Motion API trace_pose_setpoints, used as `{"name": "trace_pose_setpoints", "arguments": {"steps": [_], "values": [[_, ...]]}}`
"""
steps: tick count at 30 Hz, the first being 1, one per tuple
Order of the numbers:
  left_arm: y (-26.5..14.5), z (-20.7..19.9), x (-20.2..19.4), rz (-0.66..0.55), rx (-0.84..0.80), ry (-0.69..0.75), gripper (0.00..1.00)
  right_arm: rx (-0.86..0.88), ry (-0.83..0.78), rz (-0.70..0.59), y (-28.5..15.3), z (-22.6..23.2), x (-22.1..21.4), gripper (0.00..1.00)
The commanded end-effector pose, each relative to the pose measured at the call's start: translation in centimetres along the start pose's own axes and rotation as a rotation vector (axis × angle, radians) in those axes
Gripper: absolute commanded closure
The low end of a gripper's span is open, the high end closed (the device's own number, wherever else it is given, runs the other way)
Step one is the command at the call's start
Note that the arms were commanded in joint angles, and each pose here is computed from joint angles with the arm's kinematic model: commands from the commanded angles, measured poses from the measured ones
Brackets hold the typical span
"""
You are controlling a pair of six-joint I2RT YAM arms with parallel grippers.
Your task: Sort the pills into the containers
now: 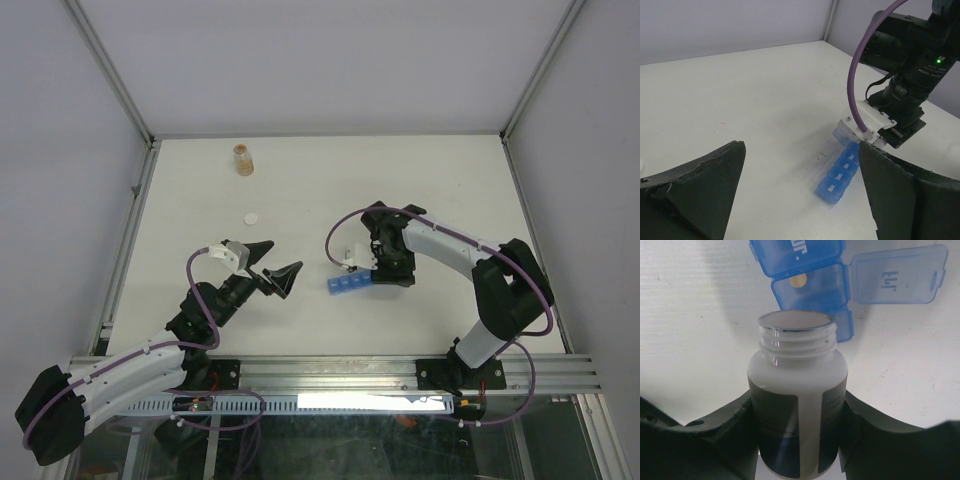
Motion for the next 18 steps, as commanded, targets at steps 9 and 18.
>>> {"name": "trace_pose_setpoints", "arguments": {"steps": [9, 18], "values": [[-0.04, 0.02, 1.21, -0.066, -0.006, 0.0, 0.01, -0.068, 0.001, -0.029, -2.21, -0.99, 0.73, 1.0], [-0.05, 0.0, 1.22, -0.066, -0.007, 0.0, 0.01, -0.061, 0.004, -0.005, -1.71, -1.03, 0.5, 1.0]]}}
Point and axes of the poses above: each gripper's point midway between its finger pads, its own y axis out along the fingers, its own z axis along the line the jaws close on, x = y × z, the point moved 4 cm from there along -y, back along the fingers, and after that the axes turned 7 degrees about y, right-handed, at the moved point
